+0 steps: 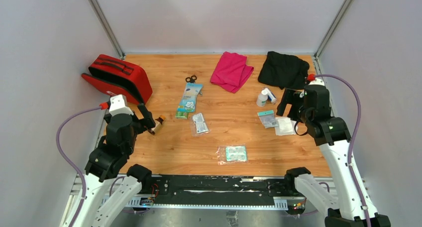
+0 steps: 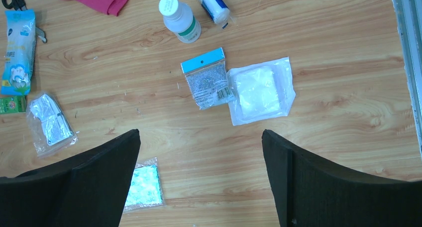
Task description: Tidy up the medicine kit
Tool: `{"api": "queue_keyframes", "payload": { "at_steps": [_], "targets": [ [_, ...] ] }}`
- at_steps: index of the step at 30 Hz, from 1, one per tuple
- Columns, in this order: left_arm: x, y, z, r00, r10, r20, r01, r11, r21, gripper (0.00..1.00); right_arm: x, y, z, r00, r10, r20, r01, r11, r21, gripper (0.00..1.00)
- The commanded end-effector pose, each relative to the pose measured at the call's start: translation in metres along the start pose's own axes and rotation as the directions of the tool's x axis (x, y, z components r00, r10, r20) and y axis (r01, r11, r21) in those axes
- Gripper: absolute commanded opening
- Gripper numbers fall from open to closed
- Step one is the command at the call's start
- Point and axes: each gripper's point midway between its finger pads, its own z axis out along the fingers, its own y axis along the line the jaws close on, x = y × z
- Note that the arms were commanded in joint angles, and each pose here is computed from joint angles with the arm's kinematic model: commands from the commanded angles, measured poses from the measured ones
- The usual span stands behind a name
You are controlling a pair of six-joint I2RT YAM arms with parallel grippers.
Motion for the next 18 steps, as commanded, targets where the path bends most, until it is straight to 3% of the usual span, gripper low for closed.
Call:
{"api": "queue_keyframes", "payload": {
  "at_steps": [1, 12, 15, 18],
  "targets": [
    [0.0, 0.002, -0.002, 1.0, -0.01, 0.012, 0.01, 1.0, 0.006, 1.0, 0.005, -0.006, 0.001, 1.0, 0.021, -0.014, -0.02, 0.999, 0.025, 0.97],
    [-0.002, -0.011, 0.0, 1.0, -0.003, 0.004, 0.003, 0.998, 0.06, 1.0, 0.018, -0.014, 0.0, 0.999, 0.023, -0.024, -0.022, 0.999, 0.048, 0.93],
    [-0.025, -0.034, -0.004, 0.999, -0.007, 0.036, 0.001, 0.987, 0.159, 1.0, 0.021, -0.011, -0.002, 0.999, 0.038, -0.027, -0.037, 0.999, 0.027, 0.93],
    [-0.058, -0.041, -0.006, 0.994, -0.06, 0.094, 0.045, 0.988, 0.148, 1.0, 0.025, -0.002, -0.002, 0.998, 0.043, -0.05, -0.044, 0.999, -0.016, 0.93]
  ]
}}
